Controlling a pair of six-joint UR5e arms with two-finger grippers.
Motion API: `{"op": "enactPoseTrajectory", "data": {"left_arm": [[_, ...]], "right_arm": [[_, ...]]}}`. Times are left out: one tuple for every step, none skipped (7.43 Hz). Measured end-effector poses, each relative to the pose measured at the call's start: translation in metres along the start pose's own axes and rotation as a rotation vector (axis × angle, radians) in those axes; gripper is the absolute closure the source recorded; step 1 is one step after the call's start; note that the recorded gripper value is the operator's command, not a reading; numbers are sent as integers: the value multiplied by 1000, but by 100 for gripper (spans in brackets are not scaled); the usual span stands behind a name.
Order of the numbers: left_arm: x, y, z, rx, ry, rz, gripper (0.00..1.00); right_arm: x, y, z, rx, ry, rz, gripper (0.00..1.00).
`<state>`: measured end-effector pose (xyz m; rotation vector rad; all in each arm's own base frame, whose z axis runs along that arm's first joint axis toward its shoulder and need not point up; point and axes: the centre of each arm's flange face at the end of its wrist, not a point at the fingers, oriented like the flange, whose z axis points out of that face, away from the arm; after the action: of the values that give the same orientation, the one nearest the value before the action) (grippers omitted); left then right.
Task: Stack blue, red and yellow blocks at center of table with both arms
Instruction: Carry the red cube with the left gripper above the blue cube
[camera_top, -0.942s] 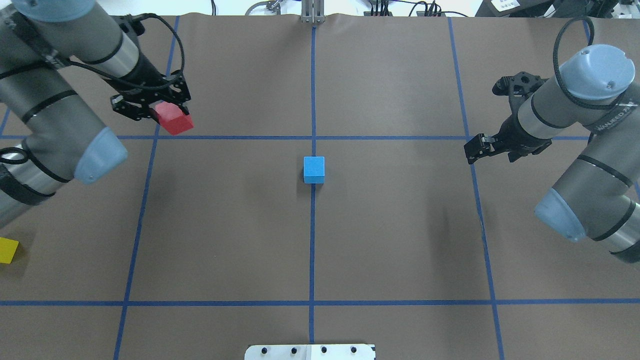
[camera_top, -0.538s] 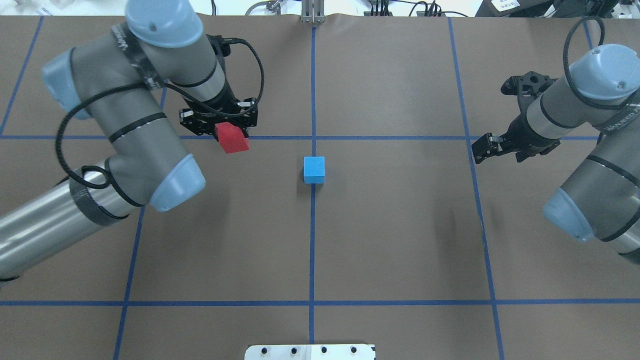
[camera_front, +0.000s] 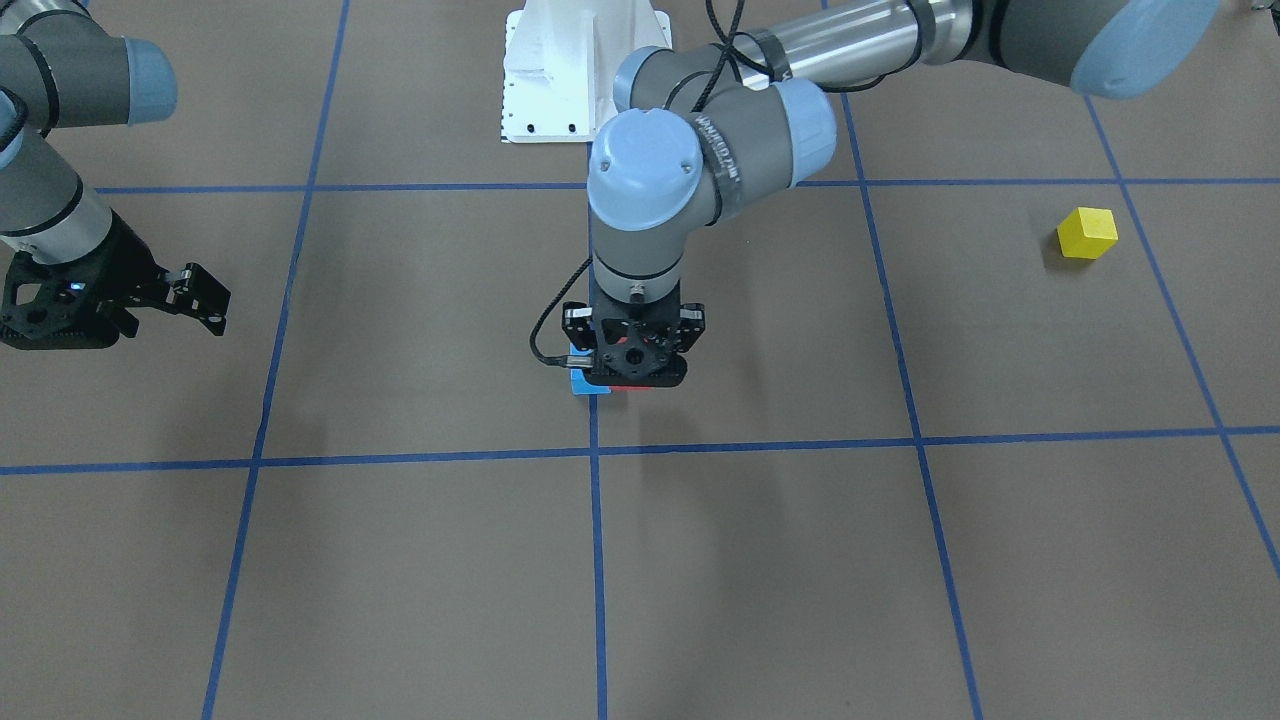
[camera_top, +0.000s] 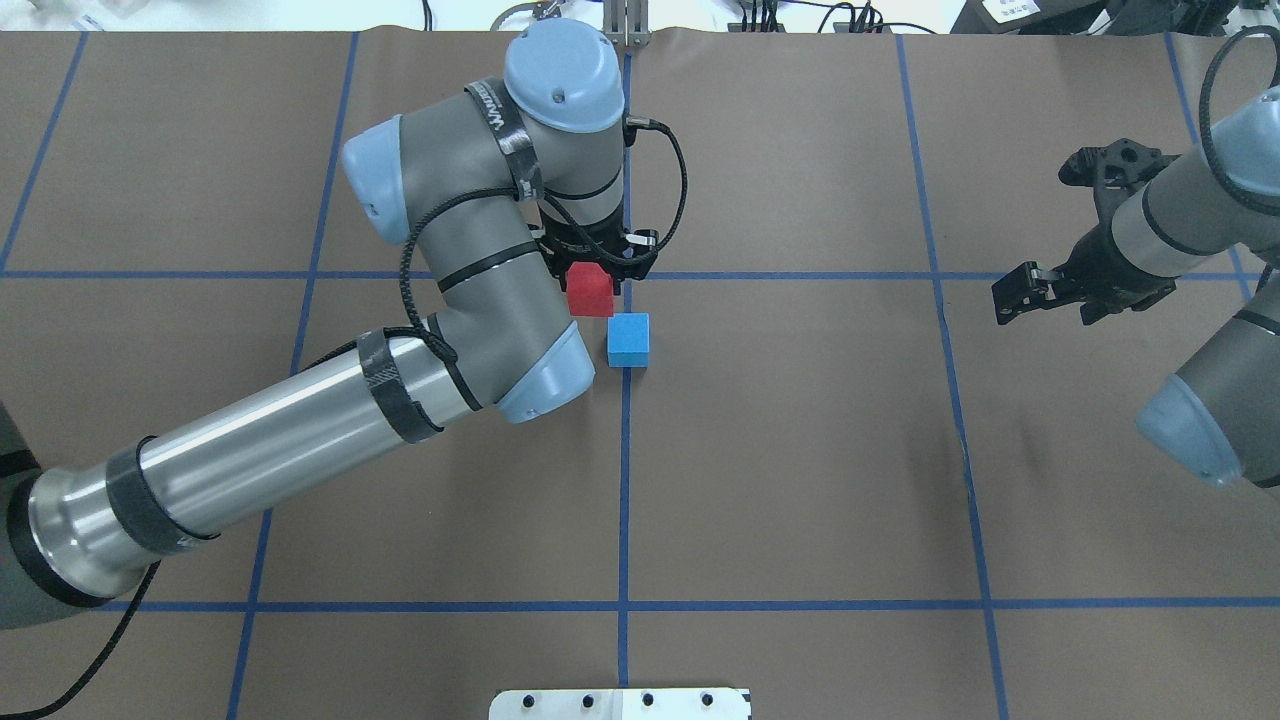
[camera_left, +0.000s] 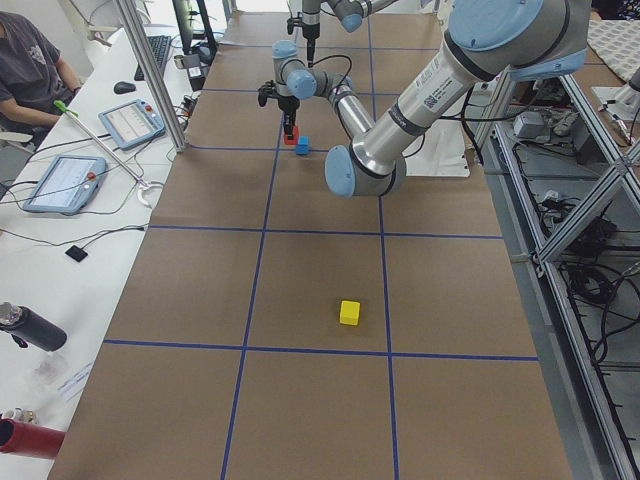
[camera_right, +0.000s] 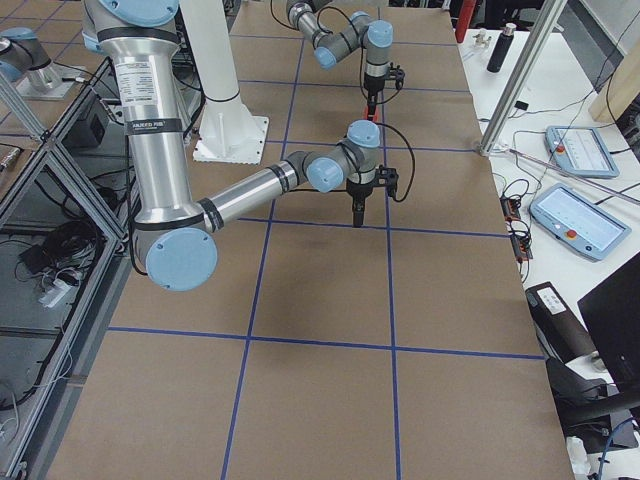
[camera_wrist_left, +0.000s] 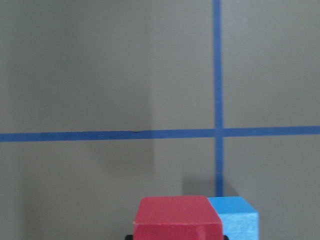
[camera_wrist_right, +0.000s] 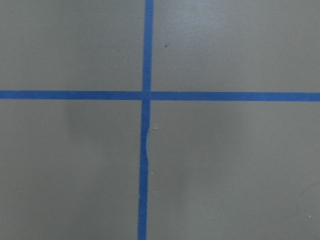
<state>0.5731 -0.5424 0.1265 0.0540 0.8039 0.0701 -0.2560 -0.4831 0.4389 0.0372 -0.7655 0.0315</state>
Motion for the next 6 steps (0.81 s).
{"op": "enactPoseTrajectory", "data": {"left_arm": [[11,1,5,3,6,21,100],[16,1,6,5,9,29,100],[18,3,7,5,8,31,100],[18,4,9,3,4,29,100],[19,5,10,3,2,18,100],[20,6,9,3,3,-4,100]], "right_arm": [[1,0,1,-1,2,2,1],[2,0,1,0,3,4,1],[2,0,1,0,4,8,1],[2,0,1,0,4,9,1],[2,0,1,0,4,11,1],[1,0,1,1,3,11,1]]}}
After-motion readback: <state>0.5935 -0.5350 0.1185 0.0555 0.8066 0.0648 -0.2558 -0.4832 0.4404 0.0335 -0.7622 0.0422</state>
